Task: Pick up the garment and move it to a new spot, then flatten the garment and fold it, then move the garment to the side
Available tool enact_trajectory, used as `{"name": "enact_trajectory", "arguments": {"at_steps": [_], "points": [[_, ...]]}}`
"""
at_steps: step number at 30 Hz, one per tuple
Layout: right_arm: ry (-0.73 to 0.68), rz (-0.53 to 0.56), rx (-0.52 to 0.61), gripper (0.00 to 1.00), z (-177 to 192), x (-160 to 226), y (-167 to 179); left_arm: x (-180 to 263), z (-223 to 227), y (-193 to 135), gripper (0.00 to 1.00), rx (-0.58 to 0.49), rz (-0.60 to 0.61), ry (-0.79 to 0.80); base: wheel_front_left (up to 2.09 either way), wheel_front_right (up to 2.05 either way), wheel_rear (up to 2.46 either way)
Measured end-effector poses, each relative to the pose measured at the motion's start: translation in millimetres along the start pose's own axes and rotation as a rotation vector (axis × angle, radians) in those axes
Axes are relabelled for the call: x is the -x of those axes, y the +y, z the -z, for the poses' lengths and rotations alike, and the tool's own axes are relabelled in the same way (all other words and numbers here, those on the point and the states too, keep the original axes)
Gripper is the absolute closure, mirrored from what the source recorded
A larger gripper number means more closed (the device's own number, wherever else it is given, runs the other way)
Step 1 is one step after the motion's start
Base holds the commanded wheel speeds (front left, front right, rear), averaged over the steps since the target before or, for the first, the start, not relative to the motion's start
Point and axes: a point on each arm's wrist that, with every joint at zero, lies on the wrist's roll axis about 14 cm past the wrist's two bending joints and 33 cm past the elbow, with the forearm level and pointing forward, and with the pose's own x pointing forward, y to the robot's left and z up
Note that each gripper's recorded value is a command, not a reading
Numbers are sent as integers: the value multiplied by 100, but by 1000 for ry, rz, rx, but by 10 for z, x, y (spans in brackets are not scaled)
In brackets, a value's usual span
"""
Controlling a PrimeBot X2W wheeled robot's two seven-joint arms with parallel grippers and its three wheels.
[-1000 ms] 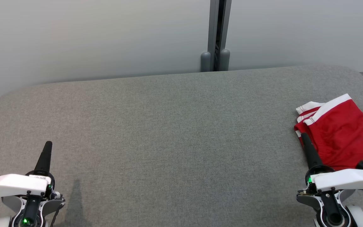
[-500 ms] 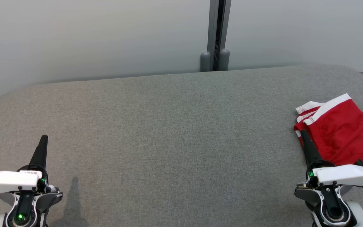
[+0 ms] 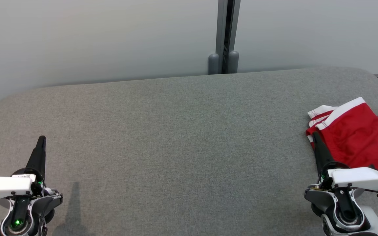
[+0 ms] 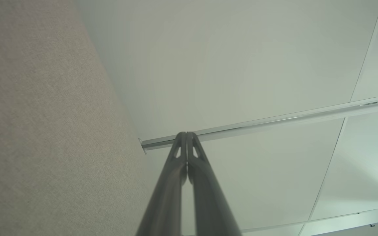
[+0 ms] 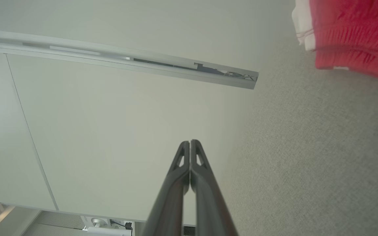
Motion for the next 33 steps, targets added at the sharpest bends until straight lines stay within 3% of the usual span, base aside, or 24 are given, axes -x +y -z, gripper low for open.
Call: {"name": "enact_trajectory", "arguments": {"at_steps": [20,33], "points": [[-14,19,-128,100,3,-69,-15,-56,-65,-95,100,146,61,-18,0,0,0],[-14,20,-130,100,6,-69,-19,-67,-66,-116,100,151,67,-20,0,0,0]]}}
